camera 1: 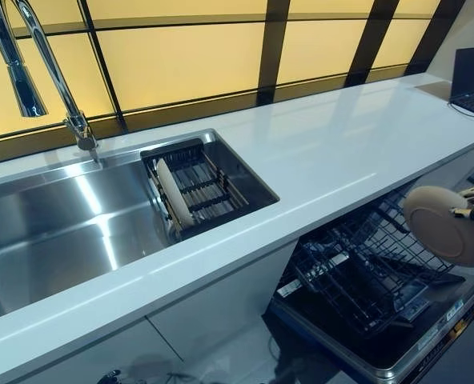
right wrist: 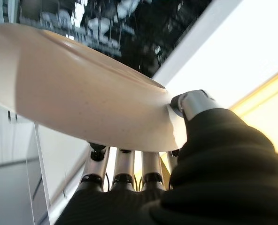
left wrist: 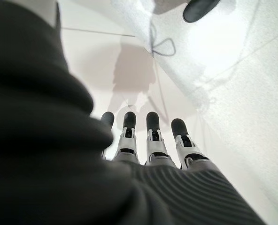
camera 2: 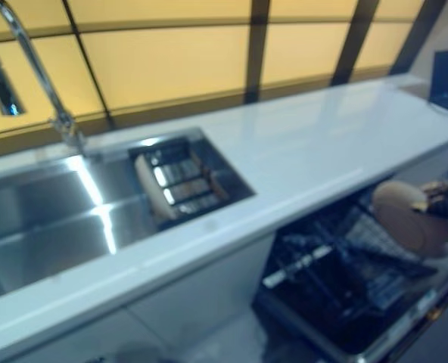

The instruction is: Take plates into dishwasher

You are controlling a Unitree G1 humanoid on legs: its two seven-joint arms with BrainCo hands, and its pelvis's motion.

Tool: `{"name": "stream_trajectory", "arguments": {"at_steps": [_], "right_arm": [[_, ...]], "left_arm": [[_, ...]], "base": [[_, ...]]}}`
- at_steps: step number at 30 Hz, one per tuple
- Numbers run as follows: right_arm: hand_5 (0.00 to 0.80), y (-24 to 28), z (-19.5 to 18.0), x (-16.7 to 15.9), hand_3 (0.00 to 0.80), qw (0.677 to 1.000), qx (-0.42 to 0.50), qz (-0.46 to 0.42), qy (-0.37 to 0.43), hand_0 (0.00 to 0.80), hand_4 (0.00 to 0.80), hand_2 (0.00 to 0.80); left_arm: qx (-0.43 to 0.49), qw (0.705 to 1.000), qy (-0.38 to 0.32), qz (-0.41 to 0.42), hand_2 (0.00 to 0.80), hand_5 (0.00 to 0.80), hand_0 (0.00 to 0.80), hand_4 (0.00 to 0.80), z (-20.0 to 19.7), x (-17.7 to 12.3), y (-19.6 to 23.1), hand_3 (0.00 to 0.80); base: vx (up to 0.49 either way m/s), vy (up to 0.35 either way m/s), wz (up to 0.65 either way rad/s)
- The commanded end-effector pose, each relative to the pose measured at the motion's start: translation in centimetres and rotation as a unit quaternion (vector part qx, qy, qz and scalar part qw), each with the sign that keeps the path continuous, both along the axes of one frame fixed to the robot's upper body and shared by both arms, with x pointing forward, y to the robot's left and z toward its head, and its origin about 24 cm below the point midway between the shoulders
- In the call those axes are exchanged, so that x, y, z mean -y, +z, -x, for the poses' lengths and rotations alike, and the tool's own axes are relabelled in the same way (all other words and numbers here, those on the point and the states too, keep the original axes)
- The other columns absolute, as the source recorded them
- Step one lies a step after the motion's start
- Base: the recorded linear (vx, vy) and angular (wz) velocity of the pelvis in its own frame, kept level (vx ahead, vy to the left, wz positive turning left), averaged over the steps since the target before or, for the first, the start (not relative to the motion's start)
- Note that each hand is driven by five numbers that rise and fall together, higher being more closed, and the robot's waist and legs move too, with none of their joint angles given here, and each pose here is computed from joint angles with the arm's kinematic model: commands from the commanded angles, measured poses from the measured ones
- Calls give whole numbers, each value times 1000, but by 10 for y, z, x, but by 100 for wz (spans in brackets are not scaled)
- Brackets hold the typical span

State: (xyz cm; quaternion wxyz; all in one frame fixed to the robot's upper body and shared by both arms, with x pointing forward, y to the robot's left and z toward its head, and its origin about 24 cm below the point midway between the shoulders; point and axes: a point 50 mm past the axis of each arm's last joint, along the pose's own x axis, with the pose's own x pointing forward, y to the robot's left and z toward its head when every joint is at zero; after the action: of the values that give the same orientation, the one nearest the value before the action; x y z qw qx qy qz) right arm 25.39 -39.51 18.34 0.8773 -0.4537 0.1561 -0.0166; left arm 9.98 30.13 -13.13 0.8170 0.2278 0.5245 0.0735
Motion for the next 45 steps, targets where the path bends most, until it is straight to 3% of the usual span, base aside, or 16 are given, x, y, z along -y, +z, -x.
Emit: {"name": "stream_trajectory", "arguments": {"at_steps": [1, 11, 22, 45], "right_arm": [[800, 14, -13, -5, 800, 999, 44, -4, -1, 800, 800, 800], [800, -11, -25, -16, 800, 998, 23, -54, 11, 800, 800, 800], [800, -25, -35, -26, 800, 999, -1, -49, 24, 800, 800, 800], [800, -73, -42, -21, 800, 995, -80, -48, -36, 800, 800, 800]], "left_arm": [[32, 999, -1, -32, 0, 0, 0, 0, -20, -21, 15, 0], [40, 999, -4, -24, 0, 0, 0, 0, -23, -17, 15, 0], [48, 999, -5, -20, 0, 0, 0, 0, -32, -12, 16, 0], [66, 998, 3, -10, 0, 0, 0, 0, -39, -6, 16, 0]], "base": [[0, 0, 0], [0, 0, 0], [-9, -6, 2], [-1, -6, 3]]}}
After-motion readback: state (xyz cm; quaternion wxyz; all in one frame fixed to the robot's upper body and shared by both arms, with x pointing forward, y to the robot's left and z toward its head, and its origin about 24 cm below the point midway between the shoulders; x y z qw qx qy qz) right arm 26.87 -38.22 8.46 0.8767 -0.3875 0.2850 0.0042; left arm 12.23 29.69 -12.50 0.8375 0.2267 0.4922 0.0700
